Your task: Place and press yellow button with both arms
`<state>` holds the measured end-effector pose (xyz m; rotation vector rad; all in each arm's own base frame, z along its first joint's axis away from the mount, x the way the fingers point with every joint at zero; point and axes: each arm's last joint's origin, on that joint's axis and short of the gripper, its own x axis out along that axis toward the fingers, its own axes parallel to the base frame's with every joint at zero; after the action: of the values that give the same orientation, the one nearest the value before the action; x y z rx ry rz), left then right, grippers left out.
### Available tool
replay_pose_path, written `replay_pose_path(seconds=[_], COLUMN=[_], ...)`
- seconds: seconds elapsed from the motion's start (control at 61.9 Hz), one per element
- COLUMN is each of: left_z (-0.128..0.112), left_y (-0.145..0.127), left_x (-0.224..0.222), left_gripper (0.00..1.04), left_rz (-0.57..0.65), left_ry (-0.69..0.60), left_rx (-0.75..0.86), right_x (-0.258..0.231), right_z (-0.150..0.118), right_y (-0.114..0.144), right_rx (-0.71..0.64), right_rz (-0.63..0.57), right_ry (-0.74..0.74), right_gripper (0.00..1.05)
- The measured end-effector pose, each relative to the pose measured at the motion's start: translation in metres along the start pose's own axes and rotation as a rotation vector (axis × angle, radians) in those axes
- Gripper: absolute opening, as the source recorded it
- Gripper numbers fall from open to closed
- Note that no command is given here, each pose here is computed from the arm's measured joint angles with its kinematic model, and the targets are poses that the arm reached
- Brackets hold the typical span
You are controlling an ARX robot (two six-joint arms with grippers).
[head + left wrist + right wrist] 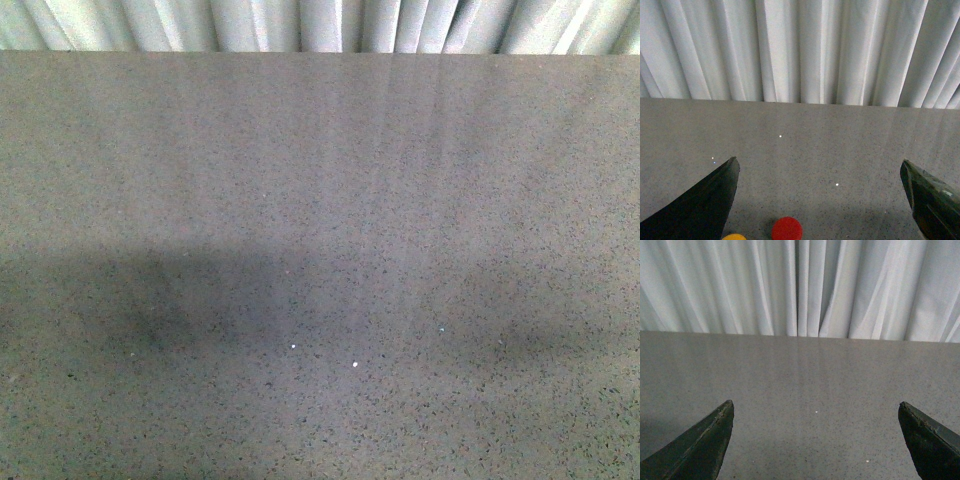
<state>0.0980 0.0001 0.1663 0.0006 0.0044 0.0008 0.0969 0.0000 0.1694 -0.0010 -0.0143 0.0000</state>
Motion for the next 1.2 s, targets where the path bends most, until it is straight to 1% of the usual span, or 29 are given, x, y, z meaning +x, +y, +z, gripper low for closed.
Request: replay_pose_path(seconds=[0.469, 0.485, 0.501, 0.517, 0.566, 0.614, 0.695, 0.857, 0.97, 1.067, 1.196], left_z=[0.000, -0.001, -0.001, -0.001, 0.002, 0.001, -0.003, -0.024, -0.039, -0.057, -0.059], left_y=[0.000, 0.000, 0.000, 0.000, 0.002, 0.004, 0.008, 0.025, 0.036, 0.055, 0.077], left_x=[0.000, 0.001, 0.000, 0.000, 0.007, 0.018, 0.037, 0.066, 0.075, 0.076, 0.077], left_gripper=[0.96, 0.96, 0.96, 0.96, 0.96, 0.96, 0.96, 0.96, 0.96, 0.96, 0.96], left_rz=[-0.002, -0.018, -0.100, -0.115, -0.262, -0.332, -0.363, -0.309, -0.277, -0.222, -0.161], left_ry=[0.000, 0.032, 0.101, 0.121, 0.293, 0.337, 0.349, 0.381, 0.412, 0.463, 0.451], left_rx=[0.000, -0.001, -0.007, -0.011, -0.067, -0.095, -0.091, -0.065, -0.071, -0.097, -0.108], right_x=[0.000, 0.000, 0.000, 0.000, 0.000, 0.000, 0.000, 0.000, 0.000, 0.000, 0.000], right_z=[0.000, 0.000, 0.000, 0.000, 0.000, 0.000, 0.000, 0.000, 0.000, 0.000, 0.000], right_y=[0.000, 0.000, 0.000, 0.000, 0.000, 0.000, 0.000, 0.000, 0.000, 0.000, 0.000], right_rx=[0.000, 0.000, 0.000, 0.000, 0.000, 0.000, 0.000, 0.001, 0.001, 0.001, 0.001], right_rz=[0.000, 0.000, 0.000, -0.002, 0.002, 0.000, 0.000, -0.001, 0.000, 0.000, 0.000], right_ry=[0.000, 0.000, 0.000, 0.000, 0.000, 0.000, 0.000, 0.000, 0.000, 0.000, 0.000], right_gripper=[0.96, 0.96, 0.96, 0.96, 0.96, 0.96, 0.96, 0.96, 0.96, 0.96, 0.96])
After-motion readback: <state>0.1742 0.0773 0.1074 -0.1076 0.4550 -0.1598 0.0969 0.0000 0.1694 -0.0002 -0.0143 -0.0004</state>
